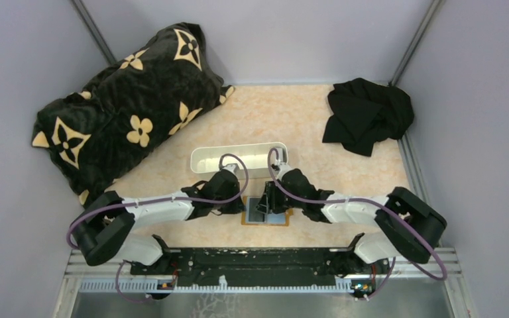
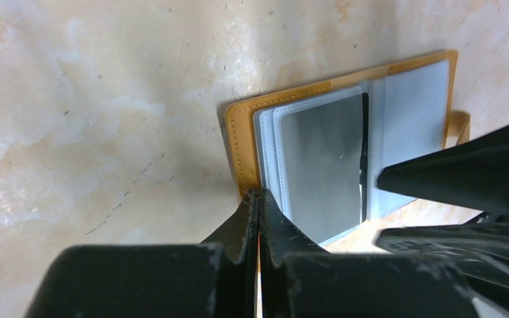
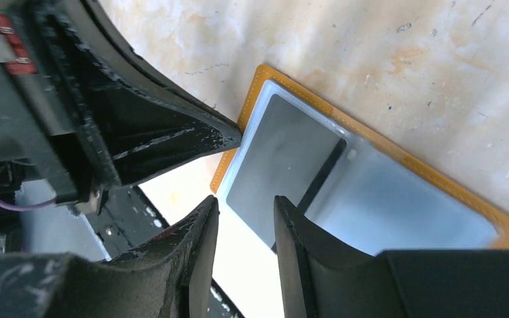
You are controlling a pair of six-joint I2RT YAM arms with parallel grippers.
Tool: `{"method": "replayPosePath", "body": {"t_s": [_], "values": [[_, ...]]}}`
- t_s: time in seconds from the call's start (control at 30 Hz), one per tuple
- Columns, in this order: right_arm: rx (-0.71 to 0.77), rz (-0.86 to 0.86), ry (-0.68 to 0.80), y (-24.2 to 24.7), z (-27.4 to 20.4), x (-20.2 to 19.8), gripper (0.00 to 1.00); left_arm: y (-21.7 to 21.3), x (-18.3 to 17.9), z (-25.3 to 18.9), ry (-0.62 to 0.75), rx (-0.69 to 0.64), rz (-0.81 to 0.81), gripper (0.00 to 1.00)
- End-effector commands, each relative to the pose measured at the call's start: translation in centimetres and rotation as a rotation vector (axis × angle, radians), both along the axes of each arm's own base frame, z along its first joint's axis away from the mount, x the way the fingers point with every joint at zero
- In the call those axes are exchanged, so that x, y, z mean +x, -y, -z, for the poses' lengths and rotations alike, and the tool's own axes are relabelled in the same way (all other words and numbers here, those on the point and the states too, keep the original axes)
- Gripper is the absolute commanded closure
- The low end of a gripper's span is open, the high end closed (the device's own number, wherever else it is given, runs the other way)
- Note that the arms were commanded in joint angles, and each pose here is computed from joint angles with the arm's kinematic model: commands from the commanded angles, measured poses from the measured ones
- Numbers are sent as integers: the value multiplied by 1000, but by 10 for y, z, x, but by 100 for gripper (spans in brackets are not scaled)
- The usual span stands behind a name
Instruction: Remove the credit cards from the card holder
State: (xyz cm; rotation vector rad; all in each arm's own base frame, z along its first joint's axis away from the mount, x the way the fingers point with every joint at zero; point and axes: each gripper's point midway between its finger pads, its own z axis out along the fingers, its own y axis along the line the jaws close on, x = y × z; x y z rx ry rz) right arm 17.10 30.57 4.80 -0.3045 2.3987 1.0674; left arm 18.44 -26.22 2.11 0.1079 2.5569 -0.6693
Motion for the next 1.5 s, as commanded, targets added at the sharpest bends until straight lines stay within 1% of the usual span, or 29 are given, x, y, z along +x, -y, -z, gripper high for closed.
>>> {"method": "replayPosePath", "body": {"t_s": [0.0,0.1,0.13,0.27,0.33,0.47,0.67,0.7,0.77,0.83,0.97,1.17,1.37,1.4,1.47], "values": [[43,-5,87,-2,-38,4,63,-16,-11,-2,-21,80,48,100],[46,5,104,3,-48,4,64,-7,-5,-26,14,45,71,100],[43,10,107,5,-49,3,66,-4,-5,-31,19,35,86,100],[26,31,99,11,-43,2,72,12,-6,-39,28,-16,156,89],[27,40,87,13,-39,1,74,17,-9,-36,16,-29,181,87],[32,55,70,14,-32,0,75,21,-12,-27,-3,-35,206,87],[10,72,55,17,-21,0,73,16,-17,-5,-33,-5,216,89],[2,72,51,18,-18,0,72,15,-18,-3,-39,-2,217,90],[-8,75,41,18,-10,0,64,13,-19,4,-47,9,216,92],[-4,71,31,16,-5,-1,61,10,-21,10,-58,22,215,95],[-16,76,6,16,9,-2,61,3,-25,25,-80,53,209,99],[-31,78,-8,21,20,-5,61,3,-28,35,-103,54,214,100],[24,66,-22,16,18,-9,68,5,-30,42,-126,60,222,100],[35,67,-22,16,16,-9,70,5,-30,43,-128,63,223,100],[47,69,-16,15,12,-9,77,5,-30,44,-129,66,222,100]]}}
